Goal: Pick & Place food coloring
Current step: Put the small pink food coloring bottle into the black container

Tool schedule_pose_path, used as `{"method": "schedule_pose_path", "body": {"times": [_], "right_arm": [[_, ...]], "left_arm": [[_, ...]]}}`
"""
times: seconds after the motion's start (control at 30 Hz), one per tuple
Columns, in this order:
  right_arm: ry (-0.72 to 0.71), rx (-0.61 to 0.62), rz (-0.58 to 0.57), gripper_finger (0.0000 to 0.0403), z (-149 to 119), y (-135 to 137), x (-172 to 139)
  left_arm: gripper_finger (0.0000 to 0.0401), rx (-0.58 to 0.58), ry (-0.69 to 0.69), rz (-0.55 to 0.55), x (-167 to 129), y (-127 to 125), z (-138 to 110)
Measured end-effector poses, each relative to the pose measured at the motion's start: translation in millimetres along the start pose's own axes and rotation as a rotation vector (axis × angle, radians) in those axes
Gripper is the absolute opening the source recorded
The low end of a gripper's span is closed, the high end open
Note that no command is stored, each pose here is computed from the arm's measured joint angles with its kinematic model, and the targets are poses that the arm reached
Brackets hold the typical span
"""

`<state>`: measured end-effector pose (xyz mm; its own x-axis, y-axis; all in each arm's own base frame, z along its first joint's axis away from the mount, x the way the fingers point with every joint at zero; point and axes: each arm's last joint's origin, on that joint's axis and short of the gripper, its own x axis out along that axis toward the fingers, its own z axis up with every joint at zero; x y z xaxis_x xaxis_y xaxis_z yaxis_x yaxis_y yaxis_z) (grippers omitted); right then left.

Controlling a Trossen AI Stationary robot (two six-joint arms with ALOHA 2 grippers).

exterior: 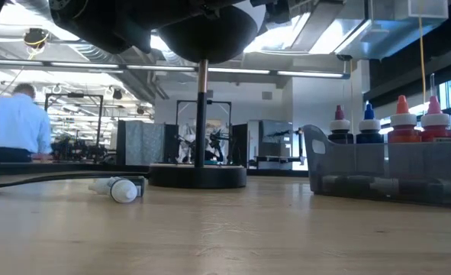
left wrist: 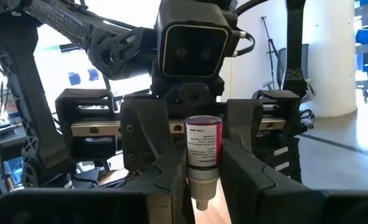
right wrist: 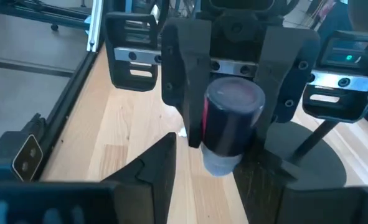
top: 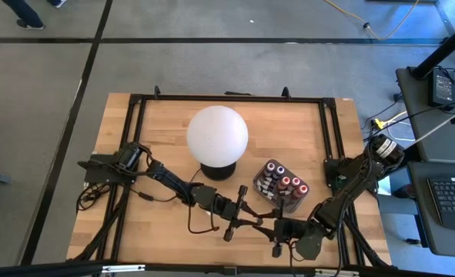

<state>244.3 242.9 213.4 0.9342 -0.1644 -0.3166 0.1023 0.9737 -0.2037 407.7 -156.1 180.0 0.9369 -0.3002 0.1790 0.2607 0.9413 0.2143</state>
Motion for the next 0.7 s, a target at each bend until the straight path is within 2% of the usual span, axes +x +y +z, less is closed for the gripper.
{"method": "schedule_pose_path", "body": {"times": [0.17, 0.47, 0.7], "right_arm": [[-0.002, 0.000, -0.001, 0.0137, 0.4, -0.2, 0.3], [-0.003, -0.003, -0.004, 0.0062, 0.5, -0.4, 0.5], [-0.002, 0.013, 0.000, 0.0066, 0.4, -0.3, 0.5]], "left_arm": [[0.0086, 0.000, -0.001, -0.002, 0.0, 0.0, 0.0], [0.0089, -0.007, -0.002, -0.020, 0.0, -0.8, -0.1], [0.0105, -0.007, 0.000, -0.021, 0.0, -0.8, -0.2]]}}
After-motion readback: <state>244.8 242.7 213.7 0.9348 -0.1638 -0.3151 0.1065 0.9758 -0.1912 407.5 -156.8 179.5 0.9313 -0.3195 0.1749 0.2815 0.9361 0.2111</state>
